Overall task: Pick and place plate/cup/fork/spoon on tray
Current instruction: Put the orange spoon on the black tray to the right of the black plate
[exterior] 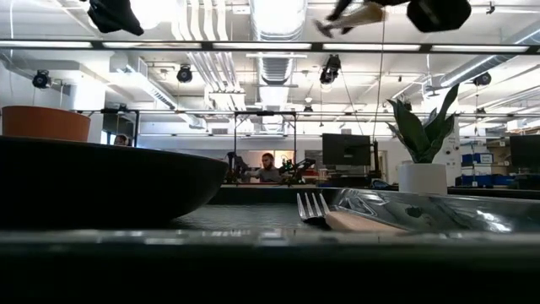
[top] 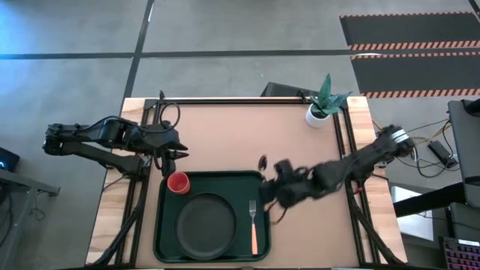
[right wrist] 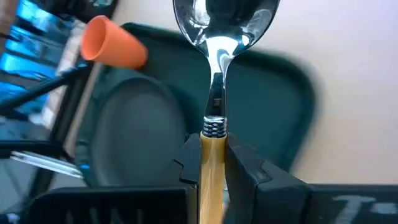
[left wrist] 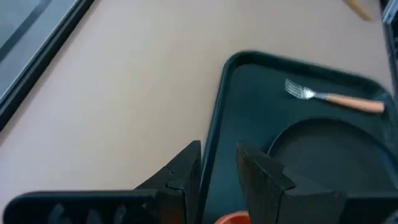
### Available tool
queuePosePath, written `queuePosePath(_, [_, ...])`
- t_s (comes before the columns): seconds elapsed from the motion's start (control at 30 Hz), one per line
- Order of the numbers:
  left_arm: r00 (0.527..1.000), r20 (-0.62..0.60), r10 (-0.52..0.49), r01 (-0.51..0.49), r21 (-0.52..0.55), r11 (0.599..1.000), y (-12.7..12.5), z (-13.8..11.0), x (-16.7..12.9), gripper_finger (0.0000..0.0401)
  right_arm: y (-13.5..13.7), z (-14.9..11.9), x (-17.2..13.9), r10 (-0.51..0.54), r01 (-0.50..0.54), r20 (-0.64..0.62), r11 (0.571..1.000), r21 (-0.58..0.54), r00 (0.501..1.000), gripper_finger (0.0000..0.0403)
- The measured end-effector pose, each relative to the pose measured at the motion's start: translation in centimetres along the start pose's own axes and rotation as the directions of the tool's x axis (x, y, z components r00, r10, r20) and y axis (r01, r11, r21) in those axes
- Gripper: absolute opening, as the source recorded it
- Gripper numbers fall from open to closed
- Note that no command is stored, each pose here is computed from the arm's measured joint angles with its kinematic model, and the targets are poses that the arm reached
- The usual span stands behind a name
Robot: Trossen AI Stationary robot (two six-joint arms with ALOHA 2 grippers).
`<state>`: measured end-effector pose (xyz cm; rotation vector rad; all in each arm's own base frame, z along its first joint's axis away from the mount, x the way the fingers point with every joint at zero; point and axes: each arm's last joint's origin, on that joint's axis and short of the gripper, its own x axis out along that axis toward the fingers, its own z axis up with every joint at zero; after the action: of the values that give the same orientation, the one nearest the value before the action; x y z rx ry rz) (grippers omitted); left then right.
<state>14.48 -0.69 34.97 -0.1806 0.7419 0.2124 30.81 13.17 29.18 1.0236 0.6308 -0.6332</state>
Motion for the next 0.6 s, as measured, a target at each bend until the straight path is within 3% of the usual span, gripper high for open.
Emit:
queuePosePath(0.13, [1.0,-0.002,0.0,0.0,0.003,1.0,0.1,-0.2,-0.3,0.0083,1.4,-2.8,3.6,0.067,-0.067,0.004,0.995,0.075,0.998,0.003])
queuePosePath(0.3, [1.0,0.001,0.0,0.0,0.022,1.0,0.3,-0.5,-0.8,0.0083,3.4,-5.0,7.7,0.04,-0.036,-0.036,0.993,0.112,0.999,0.003])
queuePosePath(0.47, [1.0,0.01,-0.003,0.003,0.026,1.0,0.5,-0.7,-1.3,0.0083,6.2,-6.1,9.1,0.044,-0.033,-0.093,0.992,0.123,0.995,0.003])
queuePosePath(0.6, [1.0,0.006,-0.002,0.002,0.027,1.0,0.6,-1.0,-1.6,0.0083,7.3,-7.2,9.3,-0.05,0.065,-0.121,0.99,0.126,0.991,0.003])
